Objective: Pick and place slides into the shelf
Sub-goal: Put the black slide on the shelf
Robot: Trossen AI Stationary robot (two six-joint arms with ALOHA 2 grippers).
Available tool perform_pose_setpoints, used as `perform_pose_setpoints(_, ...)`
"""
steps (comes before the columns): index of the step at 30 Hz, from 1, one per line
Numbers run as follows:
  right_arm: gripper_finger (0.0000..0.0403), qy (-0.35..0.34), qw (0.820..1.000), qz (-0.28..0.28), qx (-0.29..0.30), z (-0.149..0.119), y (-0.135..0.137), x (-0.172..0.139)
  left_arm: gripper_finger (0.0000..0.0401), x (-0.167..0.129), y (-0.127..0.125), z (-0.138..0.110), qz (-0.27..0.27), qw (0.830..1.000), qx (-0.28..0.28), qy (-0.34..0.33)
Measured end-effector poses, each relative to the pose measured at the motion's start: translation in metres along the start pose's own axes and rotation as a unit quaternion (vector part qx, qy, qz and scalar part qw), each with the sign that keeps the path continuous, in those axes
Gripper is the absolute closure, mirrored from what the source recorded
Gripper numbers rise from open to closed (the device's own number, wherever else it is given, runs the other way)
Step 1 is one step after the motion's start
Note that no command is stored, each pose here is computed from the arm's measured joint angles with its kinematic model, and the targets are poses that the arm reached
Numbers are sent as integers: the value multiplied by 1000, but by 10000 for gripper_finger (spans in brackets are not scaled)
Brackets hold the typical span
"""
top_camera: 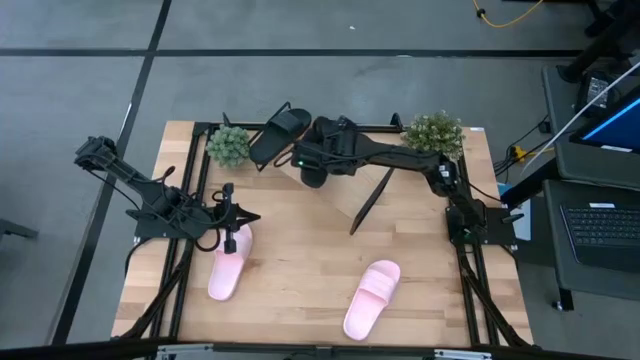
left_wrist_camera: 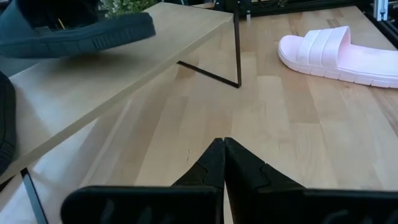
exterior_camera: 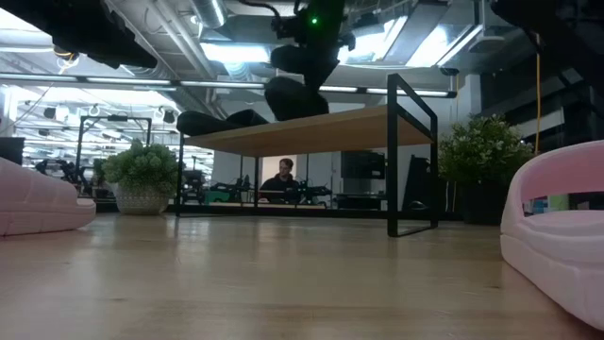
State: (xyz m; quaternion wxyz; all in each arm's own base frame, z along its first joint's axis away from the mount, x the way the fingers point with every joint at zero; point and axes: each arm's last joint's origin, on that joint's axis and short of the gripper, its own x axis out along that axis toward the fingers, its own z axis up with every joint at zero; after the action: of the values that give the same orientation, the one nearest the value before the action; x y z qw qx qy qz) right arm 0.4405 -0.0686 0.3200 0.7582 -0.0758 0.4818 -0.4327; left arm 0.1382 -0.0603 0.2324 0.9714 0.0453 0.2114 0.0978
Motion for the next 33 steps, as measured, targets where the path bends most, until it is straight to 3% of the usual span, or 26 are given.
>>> perform_pose_setpoints(33,397,7,1000,0,-15,2,0,13,401,0,0,0,0,1000,-1,2)
